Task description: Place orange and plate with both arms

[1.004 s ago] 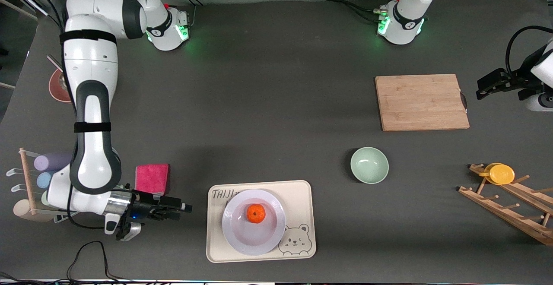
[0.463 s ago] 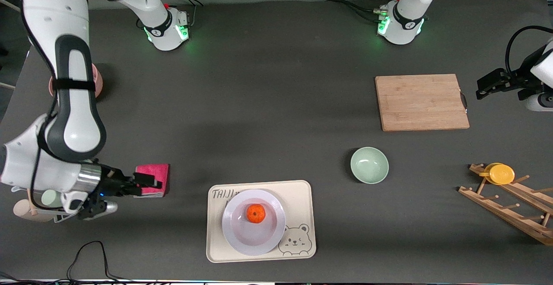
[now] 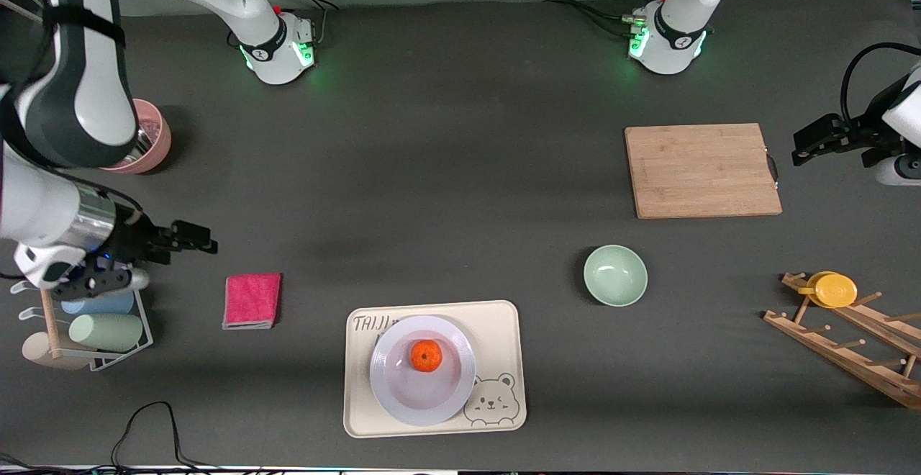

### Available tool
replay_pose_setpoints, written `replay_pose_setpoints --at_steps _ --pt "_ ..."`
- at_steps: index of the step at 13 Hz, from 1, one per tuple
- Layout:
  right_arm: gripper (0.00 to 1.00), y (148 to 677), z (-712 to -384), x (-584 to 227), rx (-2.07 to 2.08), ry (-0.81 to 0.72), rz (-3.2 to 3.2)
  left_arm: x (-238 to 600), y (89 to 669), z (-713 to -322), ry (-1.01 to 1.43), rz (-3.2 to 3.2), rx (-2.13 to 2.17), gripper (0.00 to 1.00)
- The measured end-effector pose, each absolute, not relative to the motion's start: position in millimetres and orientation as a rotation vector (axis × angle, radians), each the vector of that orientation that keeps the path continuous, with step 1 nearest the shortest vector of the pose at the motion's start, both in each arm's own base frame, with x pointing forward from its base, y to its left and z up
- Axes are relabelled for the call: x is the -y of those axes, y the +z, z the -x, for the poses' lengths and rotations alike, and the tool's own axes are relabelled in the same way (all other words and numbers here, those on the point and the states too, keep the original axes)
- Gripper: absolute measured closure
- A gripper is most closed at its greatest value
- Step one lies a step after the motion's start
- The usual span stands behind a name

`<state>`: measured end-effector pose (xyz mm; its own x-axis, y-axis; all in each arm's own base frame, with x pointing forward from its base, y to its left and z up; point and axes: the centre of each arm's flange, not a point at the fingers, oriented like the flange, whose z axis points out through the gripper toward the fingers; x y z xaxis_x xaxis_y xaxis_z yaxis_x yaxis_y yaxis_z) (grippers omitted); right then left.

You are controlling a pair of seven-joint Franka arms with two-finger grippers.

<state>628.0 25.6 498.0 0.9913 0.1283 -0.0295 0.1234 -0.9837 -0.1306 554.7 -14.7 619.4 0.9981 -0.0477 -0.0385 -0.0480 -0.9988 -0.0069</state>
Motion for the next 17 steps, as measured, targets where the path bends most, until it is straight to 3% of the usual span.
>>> replay_pose_setpoints --at_steps 11,17 --pt "0.00 557 -590 14 -0.067 0.129 3.048 16 619 -555 0.060 3.132 -0.078 0.00" --pt "0.00 571 -585 -20 0.008 0.118 3.114 16 619 -555 0.059 3.132 -0.078 0.00"
